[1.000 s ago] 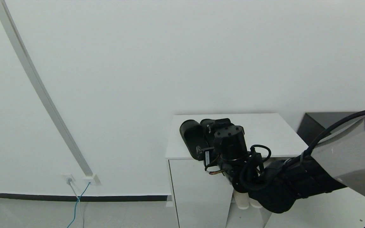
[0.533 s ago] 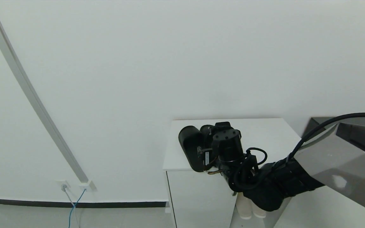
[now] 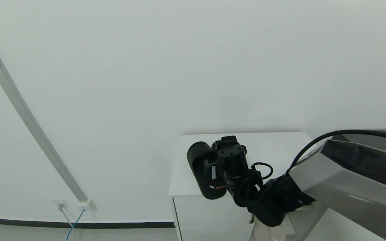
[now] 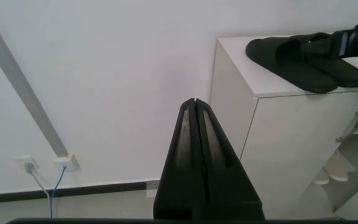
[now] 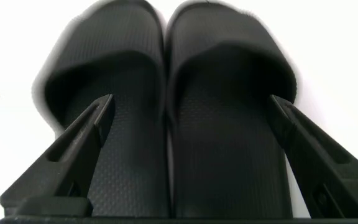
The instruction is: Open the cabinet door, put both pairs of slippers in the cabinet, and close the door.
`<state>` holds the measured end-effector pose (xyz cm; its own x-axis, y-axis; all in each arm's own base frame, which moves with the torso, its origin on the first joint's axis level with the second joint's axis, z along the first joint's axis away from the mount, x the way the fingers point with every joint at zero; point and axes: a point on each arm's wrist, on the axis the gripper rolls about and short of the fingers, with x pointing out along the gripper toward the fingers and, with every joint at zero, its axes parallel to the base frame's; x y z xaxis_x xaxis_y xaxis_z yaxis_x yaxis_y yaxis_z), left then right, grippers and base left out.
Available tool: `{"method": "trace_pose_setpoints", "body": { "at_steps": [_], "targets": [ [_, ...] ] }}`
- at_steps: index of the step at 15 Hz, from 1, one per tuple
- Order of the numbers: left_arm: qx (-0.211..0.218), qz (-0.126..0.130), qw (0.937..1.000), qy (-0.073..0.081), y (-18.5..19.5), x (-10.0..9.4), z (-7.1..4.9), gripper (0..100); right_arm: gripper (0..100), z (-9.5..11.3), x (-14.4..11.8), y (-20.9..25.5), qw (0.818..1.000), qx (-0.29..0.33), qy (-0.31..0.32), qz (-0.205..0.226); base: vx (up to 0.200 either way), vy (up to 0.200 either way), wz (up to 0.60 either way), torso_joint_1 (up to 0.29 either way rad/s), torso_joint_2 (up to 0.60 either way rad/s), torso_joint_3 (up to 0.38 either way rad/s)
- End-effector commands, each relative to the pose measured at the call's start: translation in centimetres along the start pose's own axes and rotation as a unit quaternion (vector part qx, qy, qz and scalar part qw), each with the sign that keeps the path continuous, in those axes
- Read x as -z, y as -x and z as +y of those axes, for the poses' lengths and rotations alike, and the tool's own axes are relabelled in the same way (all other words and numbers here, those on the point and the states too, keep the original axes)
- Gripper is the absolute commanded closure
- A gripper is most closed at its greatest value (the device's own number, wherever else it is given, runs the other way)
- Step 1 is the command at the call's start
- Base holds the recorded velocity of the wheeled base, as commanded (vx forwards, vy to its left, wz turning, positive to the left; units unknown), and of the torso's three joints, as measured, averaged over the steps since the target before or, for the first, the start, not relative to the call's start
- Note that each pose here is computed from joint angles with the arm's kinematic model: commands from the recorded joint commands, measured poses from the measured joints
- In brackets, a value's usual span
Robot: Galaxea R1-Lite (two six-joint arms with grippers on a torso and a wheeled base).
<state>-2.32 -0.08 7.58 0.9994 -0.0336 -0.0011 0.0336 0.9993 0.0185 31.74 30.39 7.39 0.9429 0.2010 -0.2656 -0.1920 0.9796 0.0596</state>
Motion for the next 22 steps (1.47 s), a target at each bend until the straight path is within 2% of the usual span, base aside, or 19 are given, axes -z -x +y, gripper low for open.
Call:
{"method": "trace_pose_setpoints", "body": {
  "at_steps": [1, 11, 12, 19, 22],
  "targets": [
    [0.000, 0.001, 1.0000, 0.000, 0.0, 0.0, 0.0, 100, 0, 0.1, 0.9, -1.9, 1.000, 0.007, -0.001, -0.001, 0.000, 0.000, 0.00, 0.000, 0.00, 0.000],
    [0.000, 0.001, 1.0000, 0.000, 0.0, 0.0, 0.0, 100, 0, -0.1, 1.8, -7.2, 1.000, 0.002, 0.010, -0.027, 0.000, 0.000, 0.00, 0.000, 0.00, 0.000],
    [0.000, 0.001, 1.0000, 0.000, 0.0, 0.0, 0.0, 100, 100, -0.2, 1.6, -7.4, 1.000, 0.003, 0.006, -0.031, 0.000, 0.000, 0.00, 0.000, 0.00, 0.000],
    [0.000, 0.001, 1.0000, -0.001, 0.0, 0.0, 0.0, 100, 100, -0.5, 1.4, -7.4, 0.999, 0.005, 0.005, -0.032, 0.000, 0.000, 0.00, 0.000, 0.00, 0.000],
    [0.000, 0.001, 1.0000, 0.000, 0.0, 0.0, 0.0, 100, 100, -0.5, 0.1, -6.4, 0.999, 0.002, 0.002, -0.039, 0.000, 0.000, 0.00, 0.000, 0.00, 0.000]
  ]
}}
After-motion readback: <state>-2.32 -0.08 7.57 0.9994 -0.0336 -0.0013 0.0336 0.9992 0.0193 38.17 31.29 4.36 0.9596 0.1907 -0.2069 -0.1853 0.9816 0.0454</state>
